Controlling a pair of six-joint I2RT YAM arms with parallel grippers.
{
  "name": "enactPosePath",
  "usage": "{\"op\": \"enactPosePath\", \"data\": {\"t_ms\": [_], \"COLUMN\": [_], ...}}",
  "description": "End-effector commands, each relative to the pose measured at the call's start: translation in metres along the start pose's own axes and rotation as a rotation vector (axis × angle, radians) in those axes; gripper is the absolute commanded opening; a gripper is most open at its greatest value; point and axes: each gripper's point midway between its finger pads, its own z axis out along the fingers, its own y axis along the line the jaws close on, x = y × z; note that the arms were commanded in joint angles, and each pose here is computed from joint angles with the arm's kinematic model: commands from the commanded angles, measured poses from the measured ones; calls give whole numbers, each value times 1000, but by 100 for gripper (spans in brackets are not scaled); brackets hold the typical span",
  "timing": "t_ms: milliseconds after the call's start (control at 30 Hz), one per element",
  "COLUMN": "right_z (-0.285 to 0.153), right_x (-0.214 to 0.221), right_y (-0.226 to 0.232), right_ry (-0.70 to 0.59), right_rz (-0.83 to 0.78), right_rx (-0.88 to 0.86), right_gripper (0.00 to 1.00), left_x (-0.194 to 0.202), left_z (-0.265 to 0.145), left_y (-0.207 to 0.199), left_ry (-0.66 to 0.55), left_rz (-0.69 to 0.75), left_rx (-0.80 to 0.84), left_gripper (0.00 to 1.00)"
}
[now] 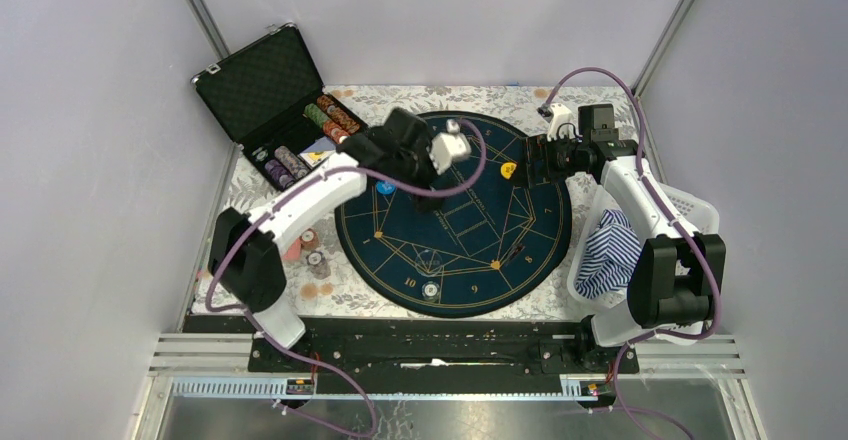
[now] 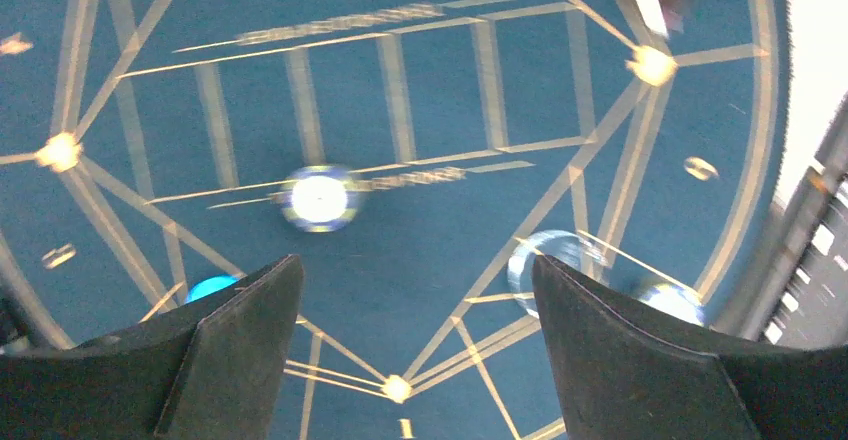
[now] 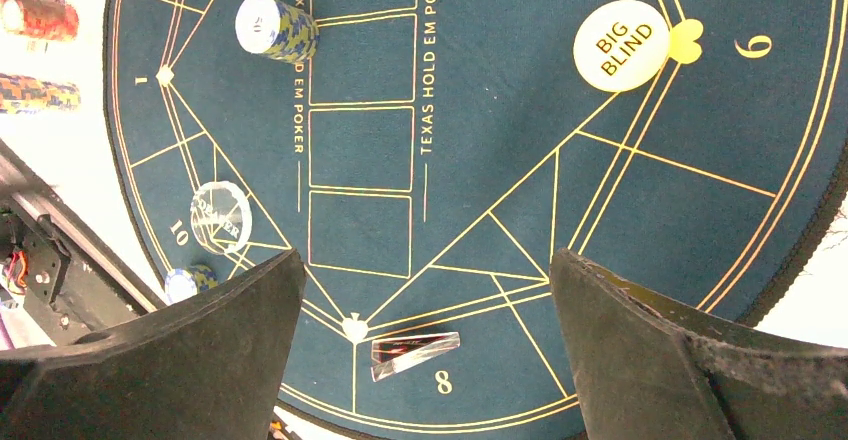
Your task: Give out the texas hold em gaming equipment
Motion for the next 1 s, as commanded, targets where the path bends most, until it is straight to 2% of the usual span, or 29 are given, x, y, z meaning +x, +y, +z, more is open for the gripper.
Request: {"op": "enactPosePath", "data": {"t_ms": [0,200,400,533,733,967], "right_z": [-7,-8,-7,-7,-6,-5], "right_x": [-9,-9,-9,-8,-7,-6], "right_y": [4,5,5,4,3,2], "right_ry": [-37,-37,-36,-34,-31,-27], "right_rz": [-33,-33,-36,-38,-38,-35], "right_rx": [-13,-18,-18,-16,-15,-16], "right_gripper": [100,100,100,100,100,100], "left_x": [7,25,38,44,50,43], "left_z": [2,26,55,71,84,76], "left_y": [65,99,112,117,116,115], "left_ry": [21,52,90,110,123,106], "left_rz": [-188,-238,-263,-271,-273,-257], "left_rx": [-142,-215,-213,-198,-169,-175], "left_gripper": [89,88,86,80,66,39]}}
